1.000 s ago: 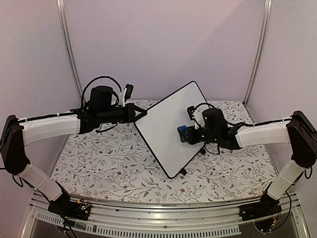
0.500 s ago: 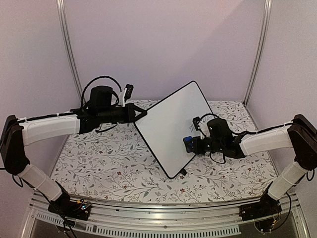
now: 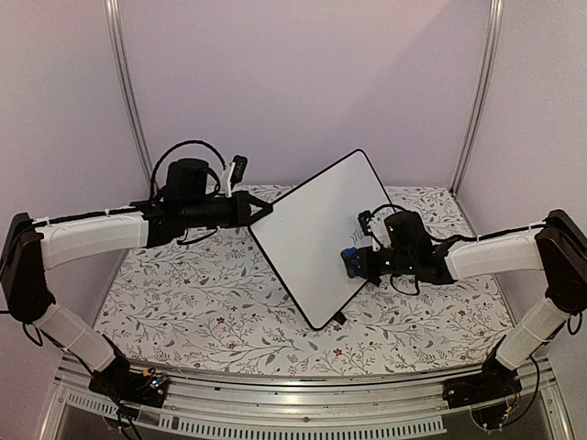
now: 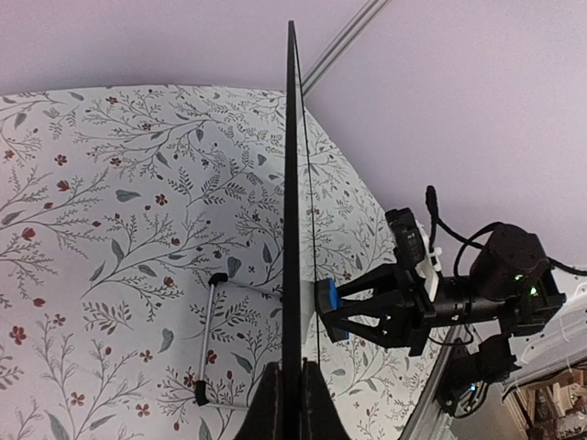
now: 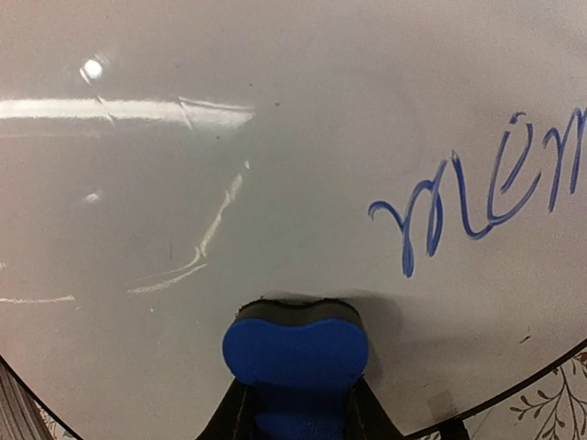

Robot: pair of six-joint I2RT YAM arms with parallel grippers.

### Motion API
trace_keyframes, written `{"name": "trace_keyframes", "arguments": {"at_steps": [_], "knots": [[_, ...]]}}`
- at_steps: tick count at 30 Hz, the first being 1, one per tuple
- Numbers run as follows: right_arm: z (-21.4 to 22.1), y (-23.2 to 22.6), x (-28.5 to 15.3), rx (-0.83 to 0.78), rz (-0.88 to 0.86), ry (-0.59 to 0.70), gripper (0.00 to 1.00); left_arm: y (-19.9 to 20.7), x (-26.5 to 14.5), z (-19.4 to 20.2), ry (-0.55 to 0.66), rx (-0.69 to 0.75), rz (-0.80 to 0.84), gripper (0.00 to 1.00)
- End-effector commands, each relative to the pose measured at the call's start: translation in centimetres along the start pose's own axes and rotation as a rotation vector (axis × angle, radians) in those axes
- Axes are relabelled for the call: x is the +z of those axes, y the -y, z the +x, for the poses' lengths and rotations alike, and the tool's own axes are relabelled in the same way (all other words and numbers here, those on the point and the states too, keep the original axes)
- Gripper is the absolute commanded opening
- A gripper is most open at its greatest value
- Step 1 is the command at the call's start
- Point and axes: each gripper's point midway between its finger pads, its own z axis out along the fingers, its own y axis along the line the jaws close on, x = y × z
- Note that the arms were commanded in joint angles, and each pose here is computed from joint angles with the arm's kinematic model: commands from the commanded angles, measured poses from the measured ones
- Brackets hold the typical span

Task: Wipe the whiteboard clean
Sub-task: Erase the whiteboard at the center of the board.

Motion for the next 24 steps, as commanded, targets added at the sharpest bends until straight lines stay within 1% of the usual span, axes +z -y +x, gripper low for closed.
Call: {"name": "trace_keyframes", "arguments": {"at_steps": [1, 8, 12, 15, 21, 24], "knots": [[-0.6, -0.1, 0.5, 0.002, -0.014, -0.007, 0.15, 1.7, -0.1, 1.0, -0.033, 0.046, 0.066, 0.00], [2.4, 0.7, 0.4, 0.032, -0.007, -0.057, 0.15, 1.8, -0.2, 0.9, -0.030, 0.048, 0.067, 0.00], [3.1, 0.9, 0.1, 0.044, -0.007, -0.063, 0.15, 1.8, -0.2, 0.9, -0.028, 0.049, 0.068, 0.00], [2.2, 0.8, 0.1, 0.039, -0.003, -0.046, 0.15, 1.8, -0.2, 0.9, -0.030, 0.049, 0.068, 0.00], [-1.9, -0.1, 0.4, 0.012, -0.007, 0.020, 0.15, 1.8, -0.2, 0.9, -0.029, 0.048, 0.066, 0.00], [-2.9, -0.1, 0.7, 0.005, -0.005, 0.029, 0.15, 1.8, -0.3, 0.8, -0.026, 0.049, 0.066, 0.00]]}}
